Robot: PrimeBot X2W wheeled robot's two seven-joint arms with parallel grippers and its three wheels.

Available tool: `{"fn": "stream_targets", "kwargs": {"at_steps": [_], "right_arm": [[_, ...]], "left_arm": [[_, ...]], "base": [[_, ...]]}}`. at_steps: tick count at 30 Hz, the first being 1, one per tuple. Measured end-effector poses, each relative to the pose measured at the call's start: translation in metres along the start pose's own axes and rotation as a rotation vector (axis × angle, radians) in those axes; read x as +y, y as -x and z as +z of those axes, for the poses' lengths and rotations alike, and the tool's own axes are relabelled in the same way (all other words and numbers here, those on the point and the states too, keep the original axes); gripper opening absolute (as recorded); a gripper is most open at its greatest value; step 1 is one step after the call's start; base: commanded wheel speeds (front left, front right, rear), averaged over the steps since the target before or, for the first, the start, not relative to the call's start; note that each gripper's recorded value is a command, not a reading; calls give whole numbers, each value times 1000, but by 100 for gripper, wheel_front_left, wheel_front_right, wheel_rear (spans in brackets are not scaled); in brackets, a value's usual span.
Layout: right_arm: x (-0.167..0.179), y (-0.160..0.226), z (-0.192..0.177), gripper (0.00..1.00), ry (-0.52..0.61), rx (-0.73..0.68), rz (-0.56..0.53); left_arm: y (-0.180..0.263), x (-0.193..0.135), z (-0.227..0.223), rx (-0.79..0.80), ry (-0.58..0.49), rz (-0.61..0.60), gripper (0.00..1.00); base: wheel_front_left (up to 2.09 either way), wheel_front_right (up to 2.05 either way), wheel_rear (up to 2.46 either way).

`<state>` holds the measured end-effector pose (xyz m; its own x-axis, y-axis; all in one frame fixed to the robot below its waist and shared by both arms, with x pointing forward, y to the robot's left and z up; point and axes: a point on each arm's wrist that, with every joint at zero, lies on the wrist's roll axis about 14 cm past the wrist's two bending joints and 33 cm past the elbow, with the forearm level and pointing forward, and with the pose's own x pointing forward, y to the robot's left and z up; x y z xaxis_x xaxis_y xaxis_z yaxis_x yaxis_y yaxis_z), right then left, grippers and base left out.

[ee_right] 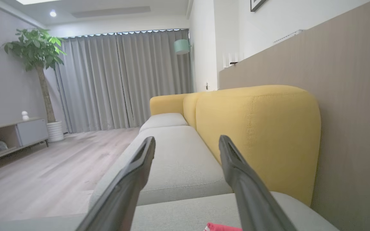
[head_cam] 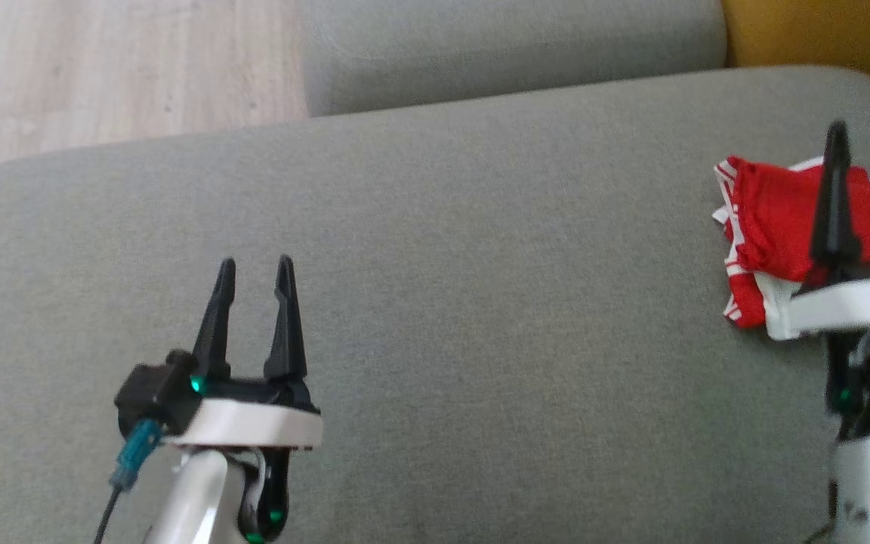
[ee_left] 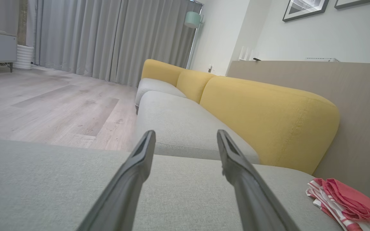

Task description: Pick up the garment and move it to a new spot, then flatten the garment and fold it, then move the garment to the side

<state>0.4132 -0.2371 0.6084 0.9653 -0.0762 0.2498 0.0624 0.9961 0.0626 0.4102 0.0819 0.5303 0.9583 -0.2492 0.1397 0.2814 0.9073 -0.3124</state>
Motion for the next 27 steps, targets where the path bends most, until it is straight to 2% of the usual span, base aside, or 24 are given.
{"fn": "stream_targets", "kwargs": {"at_steps": [6, 10, 13, 18, 27], "right_arm": [[19, 32, -30, 100, -114, 24, 31], [30, 63, -78, 100, -177, 146, 35], [31, 79, -97, 100, -192, 207, 29], [33, 79, -97, 100, -197, 204, 31], [32, 79, -92, 100, -179, 191, 35]], "left_arm": [[26, 8, 9, -24, 29, 45, 100], [37, 15, 7, -17, 16, 68, 100], [42, 19, 0, 3, 15, 88, 100], [47, 24, -10, 37, 20, 113, 100], [46, 30, -1, 5, 48, 136, 100]], "base": [[0, 0, 0], [0, 0, 0], [0, 0, 0], [0, 0, 0], [0, 0, 0]]}}
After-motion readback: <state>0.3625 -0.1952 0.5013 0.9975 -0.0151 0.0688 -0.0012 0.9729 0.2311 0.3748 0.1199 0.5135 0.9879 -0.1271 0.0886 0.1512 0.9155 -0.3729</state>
